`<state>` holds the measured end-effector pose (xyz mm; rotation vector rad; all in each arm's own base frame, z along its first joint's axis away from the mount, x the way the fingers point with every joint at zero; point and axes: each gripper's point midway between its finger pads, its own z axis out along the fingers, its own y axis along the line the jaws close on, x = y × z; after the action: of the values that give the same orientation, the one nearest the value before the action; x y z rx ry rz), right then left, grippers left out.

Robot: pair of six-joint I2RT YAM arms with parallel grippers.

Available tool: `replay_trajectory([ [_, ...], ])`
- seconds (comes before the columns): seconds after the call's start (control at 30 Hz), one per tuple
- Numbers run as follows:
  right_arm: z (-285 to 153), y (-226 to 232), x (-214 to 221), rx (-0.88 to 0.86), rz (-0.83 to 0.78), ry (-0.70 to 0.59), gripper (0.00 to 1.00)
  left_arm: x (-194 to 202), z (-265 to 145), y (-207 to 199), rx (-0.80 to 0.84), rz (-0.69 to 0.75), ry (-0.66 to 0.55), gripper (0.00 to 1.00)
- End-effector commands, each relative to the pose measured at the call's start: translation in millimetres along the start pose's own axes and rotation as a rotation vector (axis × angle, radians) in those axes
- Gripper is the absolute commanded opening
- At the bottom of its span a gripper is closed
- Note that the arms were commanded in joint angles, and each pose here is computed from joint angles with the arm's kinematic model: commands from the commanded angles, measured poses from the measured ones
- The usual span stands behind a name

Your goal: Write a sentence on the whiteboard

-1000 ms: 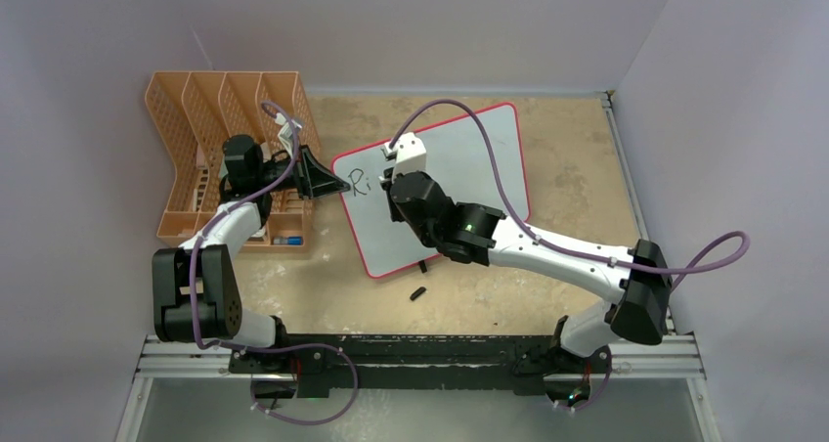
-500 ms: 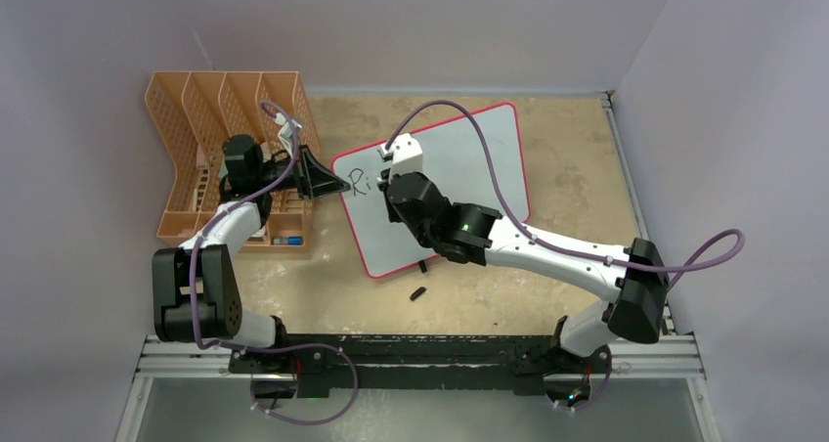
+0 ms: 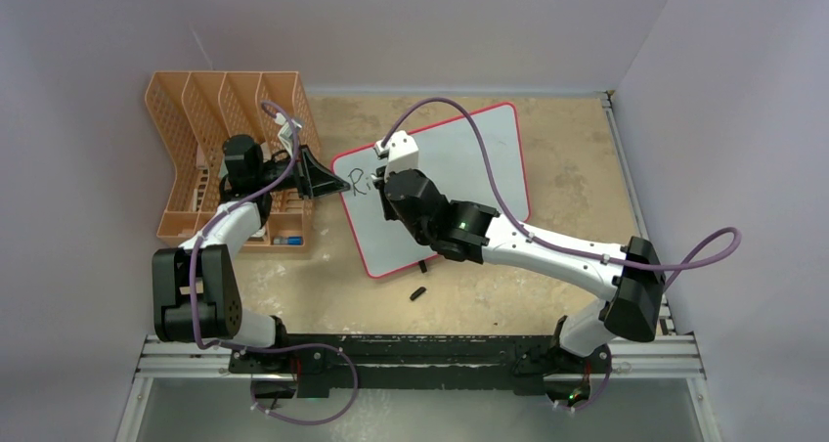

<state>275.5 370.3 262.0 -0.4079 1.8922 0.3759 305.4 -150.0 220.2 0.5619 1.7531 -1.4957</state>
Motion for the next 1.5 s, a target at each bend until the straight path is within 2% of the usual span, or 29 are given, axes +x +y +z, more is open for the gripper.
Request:
replay_trajectory([
  [0.0,-0.3,2.2,-15.9,-0.007,0.02,-0.028,0.0,-2.8,6.2,-7.9,0.026,0.051,0.015,0.0],
  [0.57,-6.0,-9.1,9.6,0.023,0.003,0.049,0.0,-2.3,6.2,-7.7,0.024,0.049,0.015,0.0],
  [1.47,-8.9,-20.9,23.1,0.071,-0.006,0.08,0.0,-2.9,6.2,-7.6,0.022,0.05,0.014,0.0],
])
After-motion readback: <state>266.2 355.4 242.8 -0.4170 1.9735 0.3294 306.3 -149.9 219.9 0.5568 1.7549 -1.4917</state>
